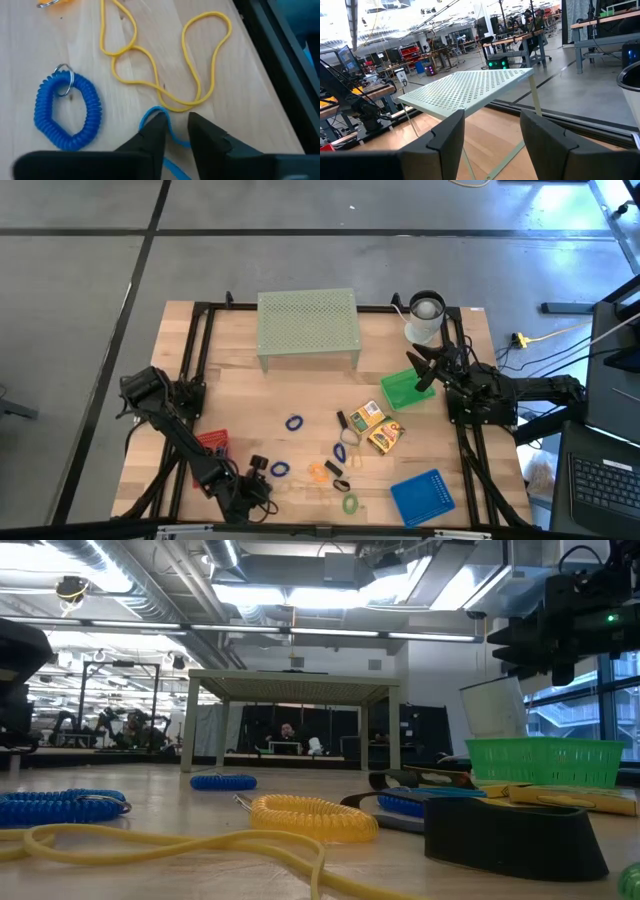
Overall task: Pick & Place Office Desk Supplies
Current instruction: Put the blue rubber band into the red bin
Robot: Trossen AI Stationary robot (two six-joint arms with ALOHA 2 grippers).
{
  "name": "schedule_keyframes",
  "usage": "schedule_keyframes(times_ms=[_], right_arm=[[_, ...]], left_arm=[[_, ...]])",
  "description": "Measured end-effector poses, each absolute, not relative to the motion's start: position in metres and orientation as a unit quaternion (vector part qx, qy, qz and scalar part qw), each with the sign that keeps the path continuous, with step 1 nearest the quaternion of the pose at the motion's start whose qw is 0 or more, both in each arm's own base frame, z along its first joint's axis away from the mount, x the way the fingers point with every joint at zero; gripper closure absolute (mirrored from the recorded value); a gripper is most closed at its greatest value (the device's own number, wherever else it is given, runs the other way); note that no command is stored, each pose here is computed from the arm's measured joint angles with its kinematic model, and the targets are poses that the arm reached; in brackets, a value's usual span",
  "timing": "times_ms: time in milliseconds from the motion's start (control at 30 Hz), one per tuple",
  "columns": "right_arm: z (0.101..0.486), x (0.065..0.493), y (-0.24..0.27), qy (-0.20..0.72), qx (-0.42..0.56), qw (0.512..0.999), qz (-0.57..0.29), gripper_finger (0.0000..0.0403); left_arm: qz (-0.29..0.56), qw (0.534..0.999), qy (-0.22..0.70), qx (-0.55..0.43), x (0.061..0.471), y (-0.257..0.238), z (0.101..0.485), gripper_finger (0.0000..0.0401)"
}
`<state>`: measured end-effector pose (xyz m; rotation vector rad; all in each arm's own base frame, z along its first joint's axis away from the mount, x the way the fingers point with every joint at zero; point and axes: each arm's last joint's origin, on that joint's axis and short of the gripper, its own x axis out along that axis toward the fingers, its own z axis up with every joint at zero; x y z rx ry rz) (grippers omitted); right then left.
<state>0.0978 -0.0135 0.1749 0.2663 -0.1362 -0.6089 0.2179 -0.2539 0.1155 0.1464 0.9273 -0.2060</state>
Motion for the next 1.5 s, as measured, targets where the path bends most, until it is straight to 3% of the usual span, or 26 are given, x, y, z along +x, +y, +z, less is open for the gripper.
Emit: schedule_keyframes(times_ms=[233,533,867,1133,1500], right_arm=[[0.175,0.098,-0.014,-0.067,0.130,0.943,-0.299,0.0209],[0.175,0.098,-0.014,-0.067,0.131,0.943,-0.299,0.0209],[0.175,0.098,-0.014,-0.067,0.131,0.943,-0.299,0.0209],[0.175,0.098,-0.014,-0.067,0.131,0.943,-0.299,0.0209],[0.175,0.098,-0.014,-0.067,0.130,0.943,-0.299,0.0209]], left_arm=[[-0.104,0.887,0.445,0.063,0.219,-0.252,0.120,0.0396],[-0.061,0.921,0.380,0.057,0.219,-0.245,0.151,0.0398],[0.085,0.984,0.139,0.069,0.224,-0.233,0.227,0.0398],[0.097,0.993,-0.018,0.070,0.239,-0.228,0.281,0.0398],[0.186,0.978,-0.003,-0.092,0.243,-0.218,0.267,0.0398]])
